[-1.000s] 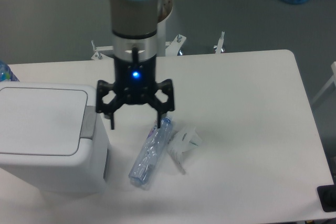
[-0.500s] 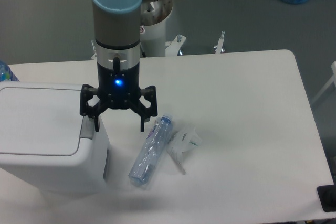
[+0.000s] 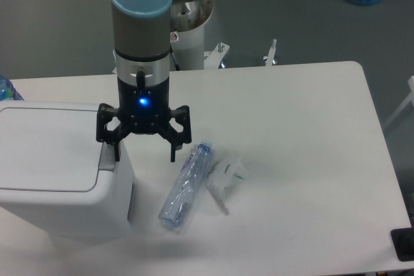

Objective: Open the trash can

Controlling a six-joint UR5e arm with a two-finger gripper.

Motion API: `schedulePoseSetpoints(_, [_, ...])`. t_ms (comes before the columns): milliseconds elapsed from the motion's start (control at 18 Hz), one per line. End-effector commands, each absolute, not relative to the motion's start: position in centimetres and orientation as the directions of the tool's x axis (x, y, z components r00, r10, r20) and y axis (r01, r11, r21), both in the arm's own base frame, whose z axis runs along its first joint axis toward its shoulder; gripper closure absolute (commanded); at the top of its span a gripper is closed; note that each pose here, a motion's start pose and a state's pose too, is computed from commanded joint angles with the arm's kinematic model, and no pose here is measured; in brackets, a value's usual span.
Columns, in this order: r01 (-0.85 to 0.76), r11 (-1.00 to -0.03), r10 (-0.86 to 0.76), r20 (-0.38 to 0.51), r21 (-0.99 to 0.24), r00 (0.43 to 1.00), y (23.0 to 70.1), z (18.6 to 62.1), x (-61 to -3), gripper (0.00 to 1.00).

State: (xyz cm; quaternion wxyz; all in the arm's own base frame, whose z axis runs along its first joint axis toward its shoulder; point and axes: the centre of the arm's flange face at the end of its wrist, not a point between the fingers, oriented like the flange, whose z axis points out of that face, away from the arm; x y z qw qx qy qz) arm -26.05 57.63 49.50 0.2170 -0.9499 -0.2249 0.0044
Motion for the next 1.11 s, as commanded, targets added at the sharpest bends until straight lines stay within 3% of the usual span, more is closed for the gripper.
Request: schedulePoseSetpoints(1111, [0.428,-0.808,0.430,0.092,-0.404,0.898,57.70,48.91,-25.98,0.00])
